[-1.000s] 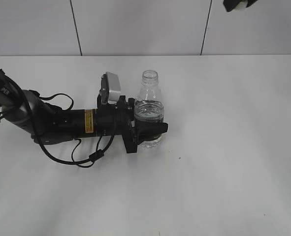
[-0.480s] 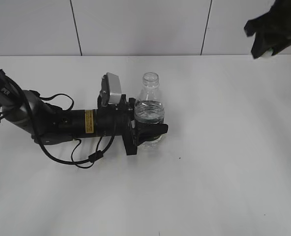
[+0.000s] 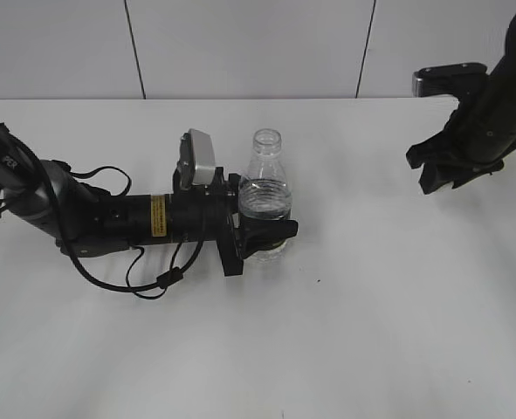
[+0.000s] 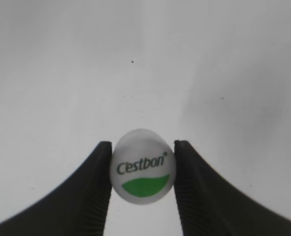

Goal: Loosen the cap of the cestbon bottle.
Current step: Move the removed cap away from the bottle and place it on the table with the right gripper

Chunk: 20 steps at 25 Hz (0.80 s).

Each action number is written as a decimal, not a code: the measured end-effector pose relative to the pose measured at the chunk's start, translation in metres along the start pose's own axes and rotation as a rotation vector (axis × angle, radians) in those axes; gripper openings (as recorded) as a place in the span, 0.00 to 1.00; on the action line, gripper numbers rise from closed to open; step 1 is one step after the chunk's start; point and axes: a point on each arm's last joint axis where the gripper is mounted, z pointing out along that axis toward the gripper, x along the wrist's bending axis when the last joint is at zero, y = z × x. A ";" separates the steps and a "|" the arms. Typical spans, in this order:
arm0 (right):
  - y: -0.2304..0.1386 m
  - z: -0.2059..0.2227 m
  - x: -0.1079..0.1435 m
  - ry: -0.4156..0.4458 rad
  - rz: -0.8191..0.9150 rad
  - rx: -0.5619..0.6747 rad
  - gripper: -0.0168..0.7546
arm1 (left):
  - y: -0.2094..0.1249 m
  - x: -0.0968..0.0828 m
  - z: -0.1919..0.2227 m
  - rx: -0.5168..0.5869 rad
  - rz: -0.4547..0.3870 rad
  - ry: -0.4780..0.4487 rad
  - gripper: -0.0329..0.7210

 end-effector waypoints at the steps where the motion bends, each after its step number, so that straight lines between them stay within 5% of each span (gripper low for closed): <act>1: -0.001 0.005 0.000 0.001 -0.001 0.007 0.40 | 0.000 0.000 0.000 0.000 0.000 0.000 0.57; 20: -0.011 0.042 0.000 0.028 0.016 0.097 0.40 | 0.000 0.000 0.000 0.000 0.000 0.001 0.57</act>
